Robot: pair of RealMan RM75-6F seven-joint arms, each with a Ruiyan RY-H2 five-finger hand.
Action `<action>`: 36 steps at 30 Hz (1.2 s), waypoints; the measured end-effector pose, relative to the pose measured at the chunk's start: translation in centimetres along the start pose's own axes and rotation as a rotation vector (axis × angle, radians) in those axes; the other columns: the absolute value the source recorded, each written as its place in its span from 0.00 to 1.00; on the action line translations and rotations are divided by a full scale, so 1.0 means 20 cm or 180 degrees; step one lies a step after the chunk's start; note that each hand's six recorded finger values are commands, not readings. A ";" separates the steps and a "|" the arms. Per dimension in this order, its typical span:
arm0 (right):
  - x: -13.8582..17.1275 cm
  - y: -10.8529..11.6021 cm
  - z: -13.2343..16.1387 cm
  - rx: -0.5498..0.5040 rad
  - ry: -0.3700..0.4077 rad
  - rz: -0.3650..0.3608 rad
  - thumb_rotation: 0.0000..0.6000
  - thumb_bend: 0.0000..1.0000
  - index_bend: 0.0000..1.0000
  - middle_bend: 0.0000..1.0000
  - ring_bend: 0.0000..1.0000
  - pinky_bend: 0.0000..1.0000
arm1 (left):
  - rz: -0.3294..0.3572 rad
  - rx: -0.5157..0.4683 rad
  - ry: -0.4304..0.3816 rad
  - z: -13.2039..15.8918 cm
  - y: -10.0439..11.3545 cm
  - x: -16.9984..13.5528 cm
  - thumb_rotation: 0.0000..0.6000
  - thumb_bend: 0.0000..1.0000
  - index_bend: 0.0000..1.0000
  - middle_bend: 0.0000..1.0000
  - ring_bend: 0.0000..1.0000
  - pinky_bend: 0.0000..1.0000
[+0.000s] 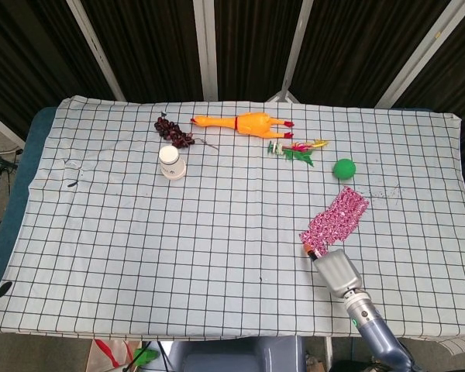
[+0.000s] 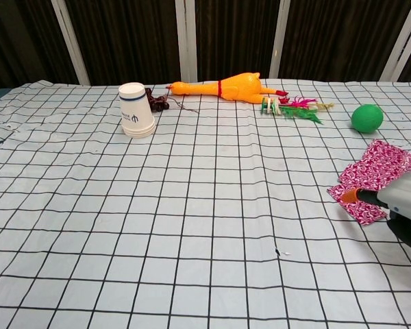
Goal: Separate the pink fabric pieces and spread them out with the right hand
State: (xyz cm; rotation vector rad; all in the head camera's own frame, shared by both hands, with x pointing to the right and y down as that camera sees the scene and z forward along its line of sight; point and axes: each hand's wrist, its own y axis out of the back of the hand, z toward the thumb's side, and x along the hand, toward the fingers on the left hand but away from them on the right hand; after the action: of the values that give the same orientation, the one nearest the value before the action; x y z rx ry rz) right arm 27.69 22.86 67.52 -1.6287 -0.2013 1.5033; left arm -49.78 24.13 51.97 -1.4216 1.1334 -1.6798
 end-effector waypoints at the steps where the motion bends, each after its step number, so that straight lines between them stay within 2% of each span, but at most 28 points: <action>1: -0.01 0.00 -0.01 0.0002 -0.0025 0.0008 1.00 0.73 0.15 0.81 0.82 0.64 | 0.0001 0.0000 0.0003 0.00 0.00 0.00 1.00 0.20 0.10 0.03 0.05 0.17; 8: -0.05 -0.06 -0.06 0.0026 -0.0147 0.0141 1.00 0.73 0.15 0.81 0.82 0.64 | -0.0007 0.0012 0.0001 0.00 0.00 0.00 1.00 0.20 0.10 0.03 0.05 0.17; 14: -0.07 -0.11 -0.07 0.0023 -0.0146 0.0235 1.00 0.73 0.16 0.81 0.81 0.64 | -0.0010 0.0032 0.0005 0.01 -0.01 0.00 1.00 0.20 0.10 0.03 0.05 0.17; 31: -0.01 -0.08 0.05 0.0051 0.0062 0.0147 1.00 0.73 0.16 0.81 0.82 0.64 | -0.0016 0.0036 -0.0008 0.01 -0.01 0.00 1.00 0.20 0.10 0.03 0.05 0.17; 36: -0.03 -0.03 0.01 0.0001 -0.0038 0.0064 1.00 0.73 0.16 0.81 0.81 0.64 | -0.0002 0.0025 0.0007 0.01 -0.01 0.00 1.00 0.20 0.10 0.03 0.05 0.17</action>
State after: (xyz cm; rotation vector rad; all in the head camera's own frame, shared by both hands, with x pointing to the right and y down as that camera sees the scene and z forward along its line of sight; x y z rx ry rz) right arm 27.58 23.03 68.45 -1.6261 -0.1918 1.5287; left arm -49.64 24.09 52.13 -1.4157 1.1264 -1.6847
